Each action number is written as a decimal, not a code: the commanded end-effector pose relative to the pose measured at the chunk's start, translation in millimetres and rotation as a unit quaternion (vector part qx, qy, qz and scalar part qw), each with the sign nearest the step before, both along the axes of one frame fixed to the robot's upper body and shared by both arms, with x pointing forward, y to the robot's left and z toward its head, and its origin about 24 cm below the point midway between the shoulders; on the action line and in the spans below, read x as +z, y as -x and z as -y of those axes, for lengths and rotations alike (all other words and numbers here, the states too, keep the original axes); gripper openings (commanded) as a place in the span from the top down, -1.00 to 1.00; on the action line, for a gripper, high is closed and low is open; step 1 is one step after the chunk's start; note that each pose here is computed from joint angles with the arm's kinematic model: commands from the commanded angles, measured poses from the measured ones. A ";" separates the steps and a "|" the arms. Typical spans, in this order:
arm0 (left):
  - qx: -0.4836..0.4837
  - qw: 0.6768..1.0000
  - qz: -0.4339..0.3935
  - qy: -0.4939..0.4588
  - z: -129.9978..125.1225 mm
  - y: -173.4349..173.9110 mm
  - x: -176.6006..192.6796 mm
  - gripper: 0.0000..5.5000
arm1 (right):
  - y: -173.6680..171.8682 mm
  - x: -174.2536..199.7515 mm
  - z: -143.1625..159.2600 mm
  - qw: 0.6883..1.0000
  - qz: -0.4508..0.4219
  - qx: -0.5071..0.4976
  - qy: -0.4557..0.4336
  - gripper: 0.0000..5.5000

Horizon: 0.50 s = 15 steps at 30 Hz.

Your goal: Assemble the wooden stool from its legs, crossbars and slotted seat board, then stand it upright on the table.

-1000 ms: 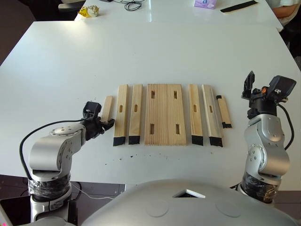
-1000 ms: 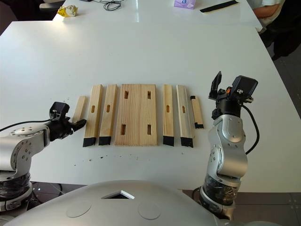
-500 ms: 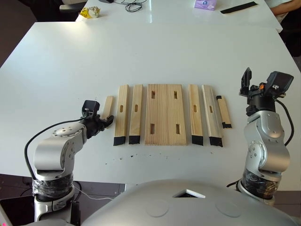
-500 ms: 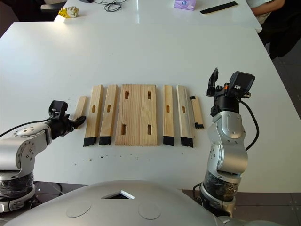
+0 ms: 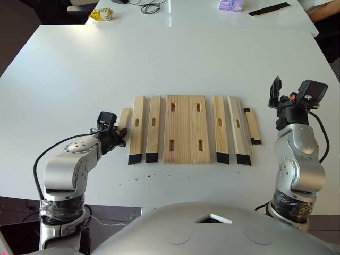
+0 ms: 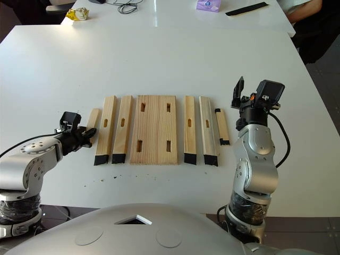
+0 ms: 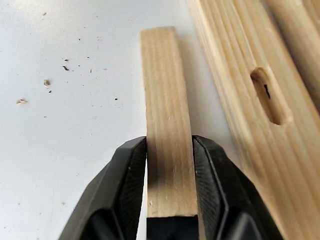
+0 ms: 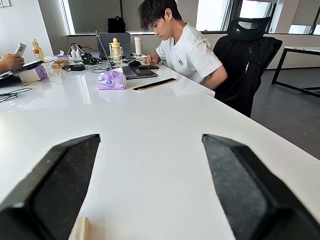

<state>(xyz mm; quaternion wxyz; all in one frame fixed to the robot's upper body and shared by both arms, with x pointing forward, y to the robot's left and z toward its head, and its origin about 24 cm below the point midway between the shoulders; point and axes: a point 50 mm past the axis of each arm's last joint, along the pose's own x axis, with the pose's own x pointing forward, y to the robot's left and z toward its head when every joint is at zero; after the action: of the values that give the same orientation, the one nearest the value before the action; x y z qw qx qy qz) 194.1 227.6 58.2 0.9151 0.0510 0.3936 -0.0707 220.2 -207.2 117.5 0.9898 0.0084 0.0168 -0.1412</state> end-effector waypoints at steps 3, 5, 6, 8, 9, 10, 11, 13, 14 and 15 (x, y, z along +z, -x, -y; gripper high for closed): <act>0.022 0.997 -0.075 -0.018 -11.2 10.9 -22.6 0.52 | 1.7 -0.7 -0.1 1.000 -0.001 -0.007 -0.003 -0.36; 0.023 0.997 -0.069 -0.017 -11.7 7.0 -20.2 0.52 | 1.0 -0.9 -1.5 1.000 0.001 -0.006 -0.004 -0.36; 0.026 0.997 -0.064 -0.016 -12.7 3.9 -17.9 0.52 | 0.4 -0.4 -2.0 1.000 0.002 -0.006 -0.005 -0.36; 0.036 0.998 -0.043 -0.015 -15.6 -5.6 -9.6 0.52 | -0.8 0.6 -1.6 1.000 0.005 -0.006 -0.005 -0.36; 0.041 0.999 -0.027 -0.015 -17.1 -12.0 -3.3 0.52 | -1.5 1.2 -1.0 1.000 0.006 -0.006 -0.004 -0.36; 0.046 0.999 -0.007 -0.014 -18.4 -19.8 4.8 0.52 | -2.0 2.0 -0.2 1.000 0.008 -0.006 -0.003 -0.36; 0.051 0.999 0.015 -0.014 -19.8 -28.3 14.4 0.52 | -3.1 2.9 0.5 1.000 0.010 -0.005 -0.002 -0.36; 0.061 0.996 0.056 -0.013 -23.9 -45.0 34.3 0.52 | -5.3 6.2 2.6 1.000 0.017 0.002 0.003 -0.36; 0.066 0.994 0.090 -0.016 -27.3 -55.8 48.9 0.52 | -6.7 9.1 4.8 1.000 0.024 0.009 0.005 -0.36; 0.067 0.990 0.123 -0.012 -29.1 -65.1 63.3 0.52 | -7.9 12.3 7.5 0.999 0.032 0.015 0.007 -0.36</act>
<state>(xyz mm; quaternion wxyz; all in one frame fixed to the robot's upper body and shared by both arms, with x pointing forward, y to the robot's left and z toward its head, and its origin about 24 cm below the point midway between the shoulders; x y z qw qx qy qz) 239.6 249.4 90.0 0.9376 0.0361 0.3455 -0.0147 224.6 -210.2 121.3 0.9904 0.0107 0.0066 -0.1375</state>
